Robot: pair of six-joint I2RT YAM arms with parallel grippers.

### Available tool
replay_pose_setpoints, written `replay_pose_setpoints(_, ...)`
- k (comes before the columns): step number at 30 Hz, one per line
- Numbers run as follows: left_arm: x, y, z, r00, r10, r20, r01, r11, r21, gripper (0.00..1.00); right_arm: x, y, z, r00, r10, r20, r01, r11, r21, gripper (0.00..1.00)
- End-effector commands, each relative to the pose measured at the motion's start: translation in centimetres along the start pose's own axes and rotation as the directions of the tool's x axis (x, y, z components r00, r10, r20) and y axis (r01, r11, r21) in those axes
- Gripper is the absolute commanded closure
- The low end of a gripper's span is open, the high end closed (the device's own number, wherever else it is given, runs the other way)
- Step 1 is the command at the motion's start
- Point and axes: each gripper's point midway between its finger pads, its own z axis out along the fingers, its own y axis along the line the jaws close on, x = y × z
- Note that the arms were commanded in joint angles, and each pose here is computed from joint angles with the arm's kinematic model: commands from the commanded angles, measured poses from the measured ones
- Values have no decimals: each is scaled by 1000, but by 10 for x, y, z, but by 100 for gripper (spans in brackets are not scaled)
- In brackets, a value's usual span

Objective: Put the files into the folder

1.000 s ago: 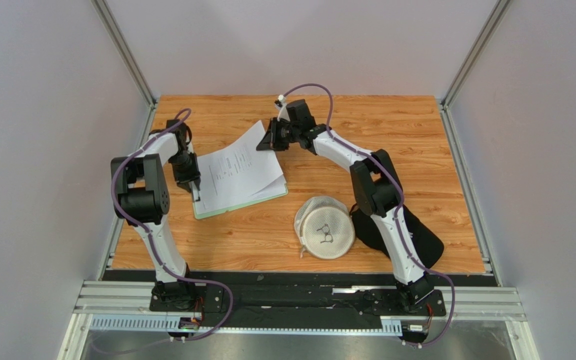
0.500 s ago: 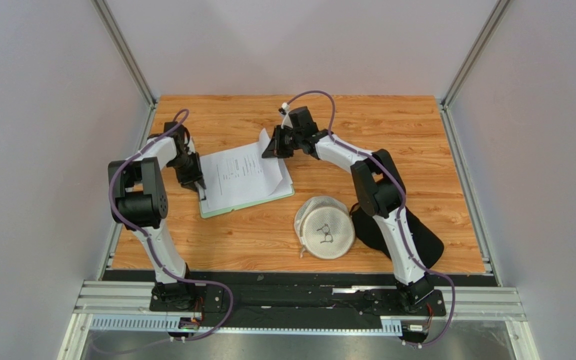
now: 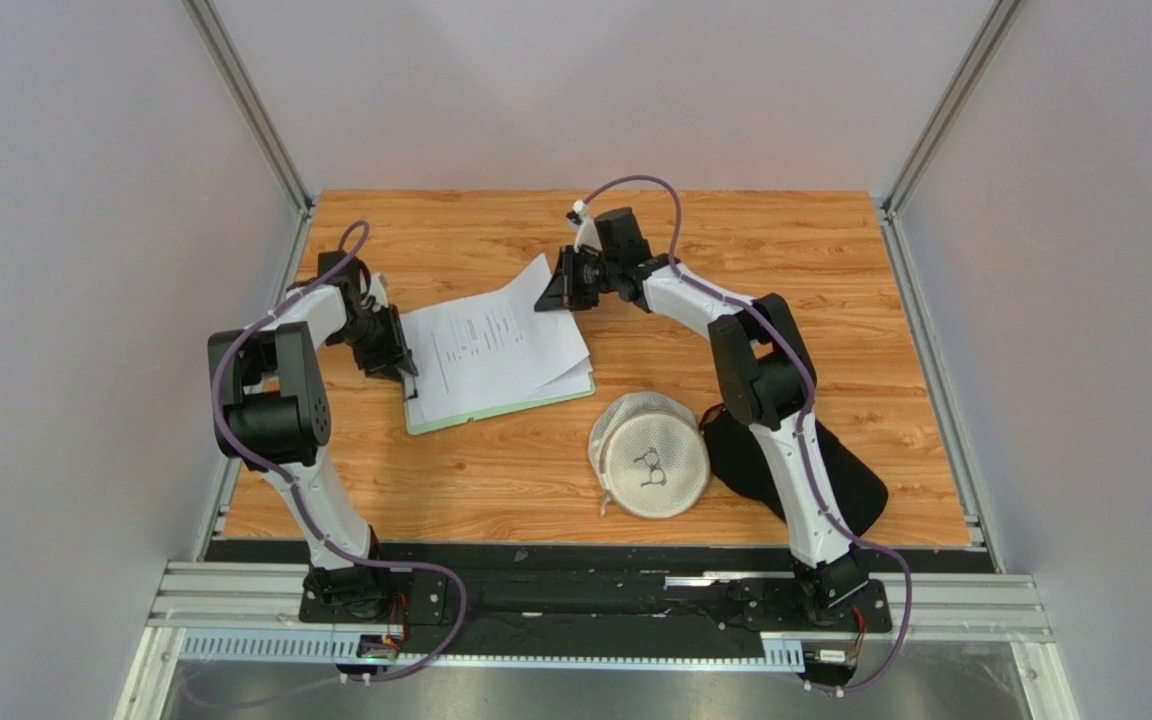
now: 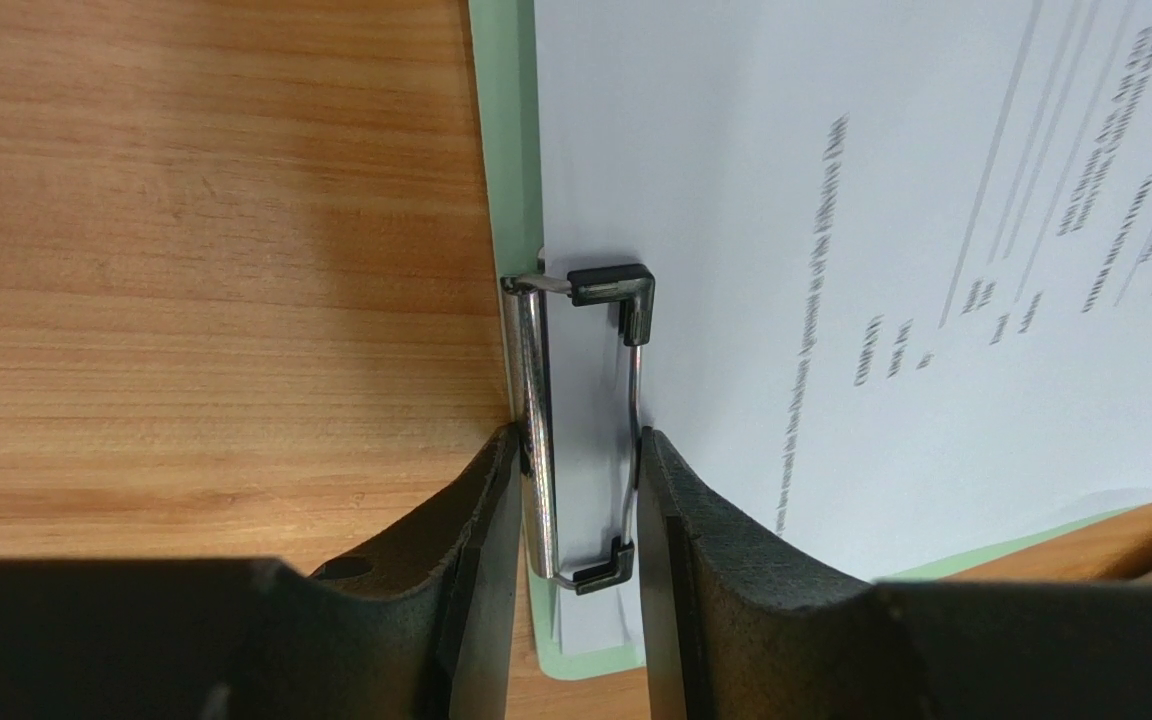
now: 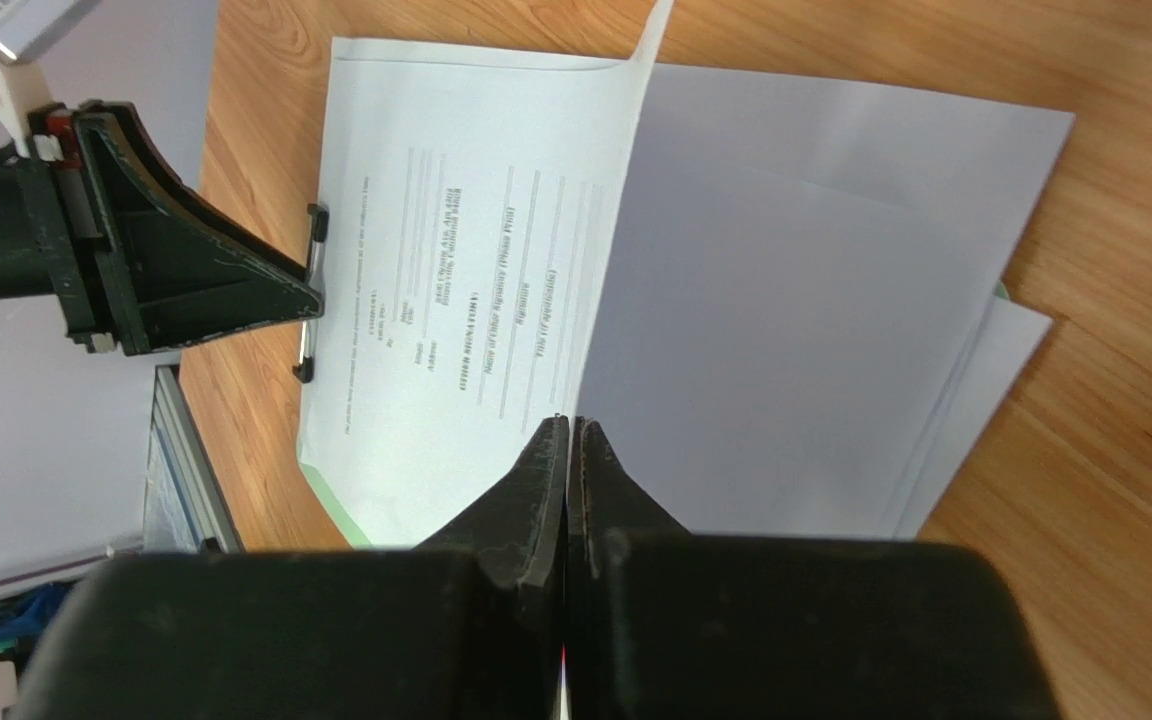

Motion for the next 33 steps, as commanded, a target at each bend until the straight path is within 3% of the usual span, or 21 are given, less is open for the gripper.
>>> replay_pose_setpoints(1,-11,-16,-13,995,45,88,-52,996,78,100,0,7,10,996,-86,-5,85,994,-65,100)
replay_pose_setpoints(7,-11,-15,-15,995,26,95,-33,997,76,100,-4,8,10,998,-66,24,67,997,-32,100)
replay_pose_setpoints(10,-11,-14,-15,996,-7,91,1,998,65,100,-5,-3,10,997,47,64,-51,997,53,100)
replay_pose_setpoints(13,-12,-15,-17,995,-52,91,47,997,56,100,-2,2,9,989,121,88,-125,991,43,100)
replay_pose_setpoints(30,-12,-5,-15,996,-69,63,73,996,-49,100,5,16,3,988,124,97,-129,991,41,100)
replay_pose_setpoints(33,-9,-2,-14,998,-52,24,54,996,-65,100,8,11,6,992,103,72,-107,993,53,87)
